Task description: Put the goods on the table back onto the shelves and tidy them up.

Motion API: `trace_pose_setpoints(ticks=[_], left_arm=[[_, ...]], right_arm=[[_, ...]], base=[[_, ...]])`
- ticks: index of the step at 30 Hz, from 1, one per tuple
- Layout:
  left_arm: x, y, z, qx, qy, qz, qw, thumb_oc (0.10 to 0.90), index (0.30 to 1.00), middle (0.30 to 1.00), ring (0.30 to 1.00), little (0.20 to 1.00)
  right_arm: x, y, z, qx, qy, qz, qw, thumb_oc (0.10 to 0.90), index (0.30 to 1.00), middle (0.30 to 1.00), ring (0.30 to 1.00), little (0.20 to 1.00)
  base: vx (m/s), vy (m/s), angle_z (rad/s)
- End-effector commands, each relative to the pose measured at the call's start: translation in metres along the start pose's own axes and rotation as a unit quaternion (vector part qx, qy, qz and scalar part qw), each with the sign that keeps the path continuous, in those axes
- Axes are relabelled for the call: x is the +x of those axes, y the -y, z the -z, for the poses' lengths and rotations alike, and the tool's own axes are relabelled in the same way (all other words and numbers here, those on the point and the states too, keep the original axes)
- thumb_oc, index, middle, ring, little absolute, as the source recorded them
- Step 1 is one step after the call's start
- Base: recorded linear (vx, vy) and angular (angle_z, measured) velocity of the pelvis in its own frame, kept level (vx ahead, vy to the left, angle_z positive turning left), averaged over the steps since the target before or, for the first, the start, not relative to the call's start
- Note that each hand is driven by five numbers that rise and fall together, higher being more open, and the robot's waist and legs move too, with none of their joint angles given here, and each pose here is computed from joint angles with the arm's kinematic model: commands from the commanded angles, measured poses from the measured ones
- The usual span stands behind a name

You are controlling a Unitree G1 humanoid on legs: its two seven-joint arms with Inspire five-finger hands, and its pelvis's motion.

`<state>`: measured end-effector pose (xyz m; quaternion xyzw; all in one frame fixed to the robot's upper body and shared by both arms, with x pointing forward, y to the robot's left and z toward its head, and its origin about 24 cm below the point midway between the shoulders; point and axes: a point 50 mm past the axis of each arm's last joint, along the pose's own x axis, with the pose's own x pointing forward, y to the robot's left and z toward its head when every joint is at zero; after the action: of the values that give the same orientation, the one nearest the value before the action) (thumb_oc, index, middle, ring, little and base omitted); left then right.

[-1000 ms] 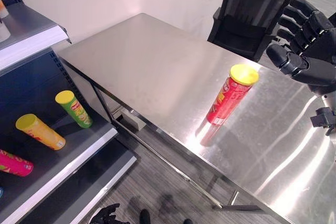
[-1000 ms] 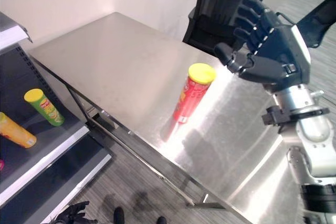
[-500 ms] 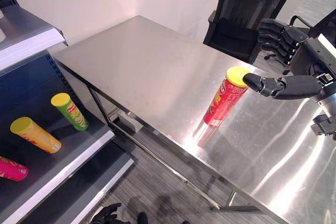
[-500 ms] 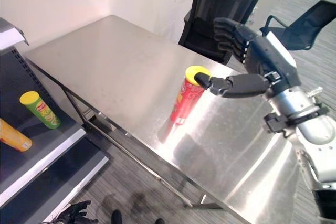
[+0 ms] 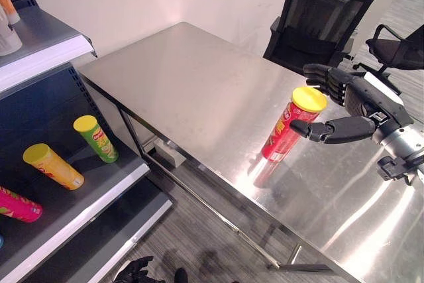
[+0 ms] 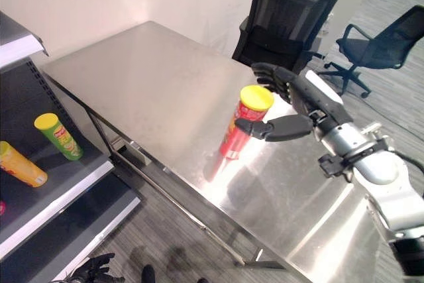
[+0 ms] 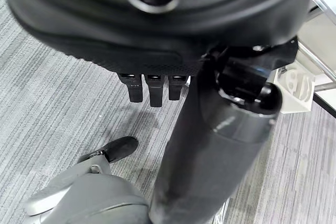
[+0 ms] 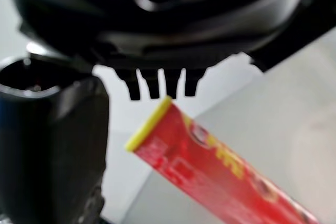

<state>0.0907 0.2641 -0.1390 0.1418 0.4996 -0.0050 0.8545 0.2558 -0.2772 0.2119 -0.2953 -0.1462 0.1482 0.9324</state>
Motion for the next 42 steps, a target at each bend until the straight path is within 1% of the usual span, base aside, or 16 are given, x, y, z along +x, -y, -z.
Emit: trace_pose_setpoints(ticks=[1, 10, 18, 25, 35, 39, 42], left_arm=[[0.004, -0.004, -0.02, 0.024, 0.044, -0.002, 0.999, 0.8, 0.9, 0.9, 0.9, 0.9], [0.003, -0.005, -0.018, 0.024, 0.038, -0.006, 0.999, 0.8, 0.9, 0.9, 0.9, 0.9], [0.004, -0.006, -0.023, 0.024, 0.046, -0.006, 0.999, 0.8, 0.9, 0.9, 0.9, 0.9], [0.003, -0.007, -0.019, 0.024, 0.037, -0.008, 0.999, 0.8, 0.9, 0.9, 0.9, 0.9], [0.003, -0.006, -0.017, 0.026, 0.035, -0.006, 0.999, 0.8, 0.9, 0.9, 0.9, 0.9], [0.003, -0.006, -0.016, 0.024, 0.034, -0.008, 0.999, 0.8, 0.9, 0.9, 0.9, 0.9], [0.003, -0.006, -0.015, 0.02, 0.03, -0.012, 0.999, 0.8, 0.9, 0.9, 0.9, 0.9]], right_arm=[[0.005, 0.031, -0.031, -0.049, 0.063, 0.056, 0.995, 0.8, 0.9, 0.9, 0.9, 0.9], [0.004, 0.035, -0.019, -0.049, 0.041, 0.077, 0.995, 0.8, 0.9, 0.9, 0.9, 0.9], [0.007, 0.031, -0.011, -0.034, 0.026, 0.067, 0.997, 0.8, 0.9, 0.9, 0.9, 0.9], [0.012, 0.028, -0.009, -0.022, 0.023, 0.061, 0.998, 0.8, 0.9, 0.9, 0.9, 0.9], [0.014, 0.027, -0.006, -0.038, 0.01, 0.051, 0.998, 0.8, 0.9, 0.9, 0.9, 0.9], [0.016, 0.026, -0.003, -0.035, 0.006, 0.058, 0.998, 0.8, 0.9, 0.9, 0.9, 0.9], [0.018, 0.026, 0.001, -0.026, 0.008, 0.087, 0.996, 0.8, 0.9, 0.9, 0.9, 0.9]], base=[[0.01, -0.003, 0.08], [0.0, 0.0, 0.0], [0.0, 0.0, 0.01], [0.0, 0.002, 0.03], [0.0, 0.0, 0.0], [0.0, 0.0, 0.0], [0.0, 0.0, 0.0]])
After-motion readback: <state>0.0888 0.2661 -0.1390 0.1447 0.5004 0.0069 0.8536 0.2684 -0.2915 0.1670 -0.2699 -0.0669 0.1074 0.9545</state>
